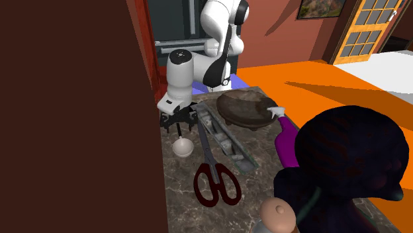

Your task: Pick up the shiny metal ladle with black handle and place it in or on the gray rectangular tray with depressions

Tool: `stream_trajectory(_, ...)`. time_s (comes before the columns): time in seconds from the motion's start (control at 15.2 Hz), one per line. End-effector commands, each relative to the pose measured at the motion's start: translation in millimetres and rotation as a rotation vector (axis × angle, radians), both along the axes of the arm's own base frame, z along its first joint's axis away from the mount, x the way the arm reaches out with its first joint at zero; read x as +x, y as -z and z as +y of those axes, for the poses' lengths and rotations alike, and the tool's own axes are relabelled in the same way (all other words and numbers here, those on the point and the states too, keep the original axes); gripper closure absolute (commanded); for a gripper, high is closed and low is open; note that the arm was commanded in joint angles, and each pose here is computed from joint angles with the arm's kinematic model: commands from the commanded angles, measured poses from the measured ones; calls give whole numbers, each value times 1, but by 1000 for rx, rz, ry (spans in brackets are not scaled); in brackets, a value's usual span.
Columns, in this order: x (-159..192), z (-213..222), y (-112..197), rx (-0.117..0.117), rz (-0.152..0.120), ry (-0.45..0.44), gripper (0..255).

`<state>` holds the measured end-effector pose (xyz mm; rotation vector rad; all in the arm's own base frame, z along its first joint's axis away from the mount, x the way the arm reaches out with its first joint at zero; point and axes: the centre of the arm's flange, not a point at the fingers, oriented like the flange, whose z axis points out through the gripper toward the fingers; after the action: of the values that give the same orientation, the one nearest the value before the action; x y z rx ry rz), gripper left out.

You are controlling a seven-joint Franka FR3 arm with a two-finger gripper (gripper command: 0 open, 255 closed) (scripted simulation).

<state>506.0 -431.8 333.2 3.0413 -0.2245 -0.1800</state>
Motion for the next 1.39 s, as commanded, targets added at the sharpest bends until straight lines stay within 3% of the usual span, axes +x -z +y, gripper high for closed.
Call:
stream_trajectory(0.0, 0, 0, 0, 0, 0, 0, 0)
stream_trajectory(0.07, 0, 0, 0, 0, 0, 0, 0)
stream_trajectory(0.13, 0, 0, 0, 0, 0, 0, 255)
stream_trajectory(0.73, 0, 0, 0, 0, 0, 0, 255)
stream_trajectory(1.32, 0, 0, -47, 0, 0, 0, 255)
